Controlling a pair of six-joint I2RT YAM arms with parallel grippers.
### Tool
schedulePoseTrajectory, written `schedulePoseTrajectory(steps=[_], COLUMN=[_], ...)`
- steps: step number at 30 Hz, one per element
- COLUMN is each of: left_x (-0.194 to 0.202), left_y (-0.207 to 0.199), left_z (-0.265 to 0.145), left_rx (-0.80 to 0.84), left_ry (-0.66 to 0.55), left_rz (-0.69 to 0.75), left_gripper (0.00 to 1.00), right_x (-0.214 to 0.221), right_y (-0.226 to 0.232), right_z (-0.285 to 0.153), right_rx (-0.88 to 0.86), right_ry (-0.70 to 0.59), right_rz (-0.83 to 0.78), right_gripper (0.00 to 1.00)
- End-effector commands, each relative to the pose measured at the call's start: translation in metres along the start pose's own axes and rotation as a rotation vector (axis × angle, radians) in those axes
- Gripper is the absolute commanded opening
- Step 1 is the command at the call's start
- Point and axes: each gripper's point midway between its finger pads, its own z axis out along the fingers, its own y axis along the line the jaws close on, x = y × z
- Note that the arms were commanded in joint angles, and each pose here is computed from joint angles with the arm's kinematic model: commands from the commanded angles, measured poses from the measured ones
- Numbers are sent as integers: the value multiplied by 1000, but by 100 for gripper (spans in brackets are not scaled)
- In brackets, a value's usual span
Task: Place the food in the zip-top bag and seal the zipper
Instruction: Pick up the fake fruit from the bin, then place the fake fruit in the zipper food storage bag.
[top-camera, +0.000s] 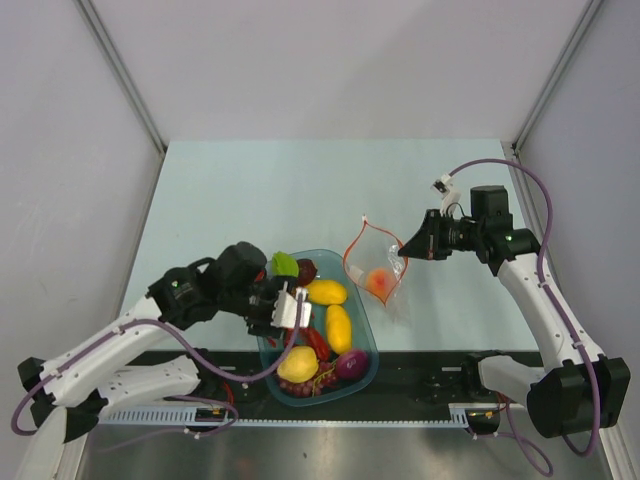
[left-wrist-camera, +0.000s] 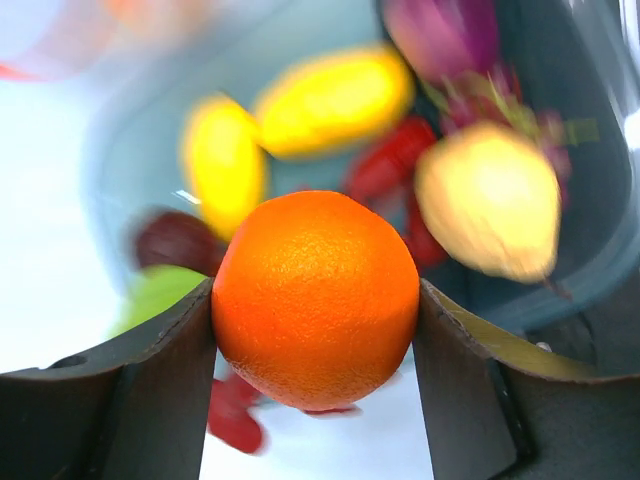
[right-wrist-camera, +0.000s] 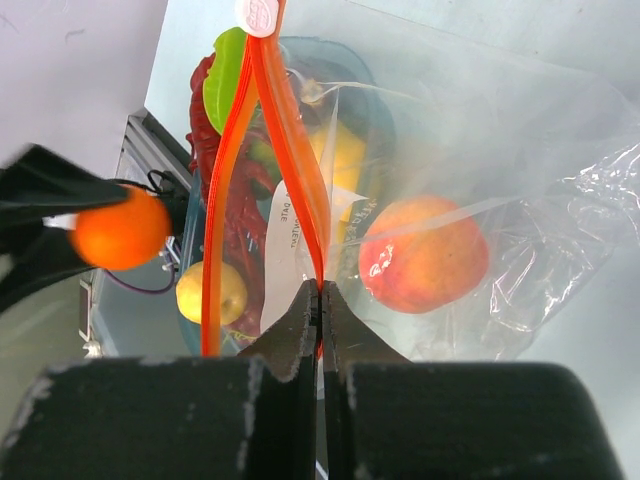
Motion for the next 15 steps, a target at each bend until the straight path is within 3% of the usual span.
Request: schedulePoseTrajectory(steps=[1,4,9,15], left_x=[-87,-133,-177,-155], left_y=[56,102,158,181], left_z=[-22,-25,17,76], left_rx=[-124,-219,-262,-252], left_ry=[-227,-319,-360,-219], left_rz=[-38,-98,-160,-223], left_gripper=[49,50,54,59], right_x=[-7,-8,-11,-20], right_y=[10,12,16,26], right_z=[-4,-3,-3,-13], right_rx=[-18,-25,-31,-50], right_ry=[-22,-23,-28,-53], right_rz=[-43,-45,-59,-84], right_gripper=[0,0,0,0])
